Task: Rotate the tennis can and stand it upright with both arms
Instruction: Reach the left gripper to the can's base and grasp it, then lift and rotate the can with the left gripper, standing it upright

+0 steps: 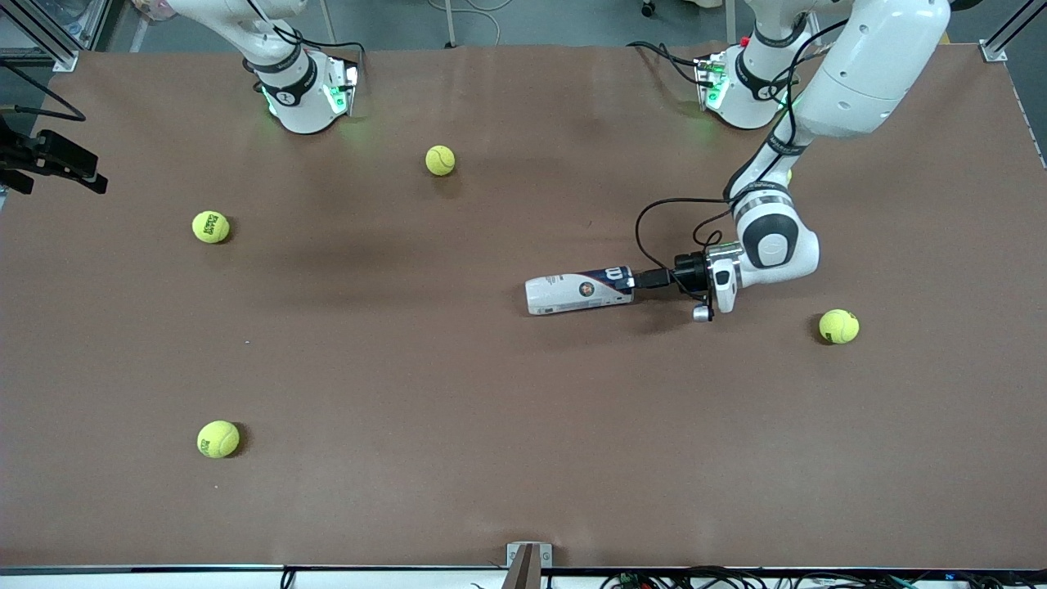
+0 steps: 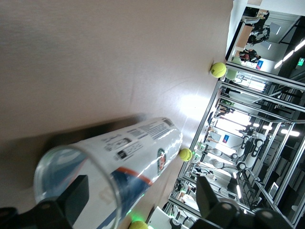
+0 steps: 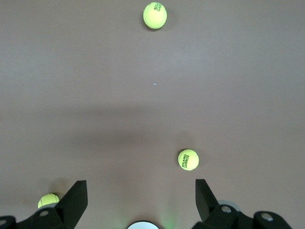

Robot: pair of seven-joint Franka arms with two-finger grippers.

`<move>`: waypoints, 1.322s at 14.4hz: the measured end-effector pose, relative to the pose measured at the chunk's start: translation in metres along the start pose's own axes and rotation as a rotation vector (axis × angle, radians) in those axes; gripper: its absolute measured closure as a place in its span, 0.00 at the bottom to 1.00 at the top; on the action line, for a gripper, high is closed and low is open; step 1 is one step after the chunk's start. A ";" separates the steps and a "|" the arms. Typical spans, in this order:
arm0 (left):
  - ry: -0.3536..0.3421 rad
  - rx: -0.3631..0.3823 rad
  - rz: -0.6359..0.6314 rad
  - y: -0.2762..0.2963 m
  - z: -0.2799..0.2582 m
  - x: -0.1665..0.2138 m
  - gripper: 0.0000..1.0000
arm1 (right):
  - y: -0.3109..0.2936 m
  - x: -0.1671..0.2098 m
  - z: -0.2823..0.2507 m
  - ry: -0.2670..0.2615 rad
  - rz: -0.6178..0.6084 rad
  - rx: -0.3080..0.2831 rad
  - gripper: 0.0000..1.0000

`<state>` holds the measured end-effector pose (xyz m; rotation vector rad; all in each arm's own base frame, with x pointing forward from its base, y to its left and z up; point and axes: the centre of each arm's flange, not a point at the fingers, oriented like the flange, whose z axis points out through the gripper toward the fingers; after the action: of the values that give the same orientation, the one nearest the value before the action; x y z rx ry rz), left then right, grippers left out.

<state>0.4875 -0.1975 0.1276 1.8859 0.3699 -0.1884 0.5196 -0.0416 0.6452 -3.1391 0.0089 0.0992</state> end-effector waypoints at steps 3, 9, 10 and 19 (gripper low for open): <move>0.006 -0.003 0.009 0.006 0.007 0.004 0.26 | 0.000 0.002 0.000 0.014 -0.006 -0.001 0.00; 0.023 -0.016 0.033 0.018 0.004 0.015 0.86 | 0.003 0.003 0.003 0.032 -0.013 -0.002 0.00; 0.030 -0.024 0.045 0.025 0.003 0.020 0.95 | 0.003 0.003 0.006 0.035 -0.013 -0.001 0.00; -0.083 0.245 -0.001 0.164 -0.030 0.054 0.97 | 0.004 0.000 0.007 0.044 -0.014 -0.001 0.00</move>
<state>0.5934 -0.2104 0.2672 2.1112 0.3020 -0.3240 0.5196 -0.0452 0.6386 -3.1415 -0.0130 0.0299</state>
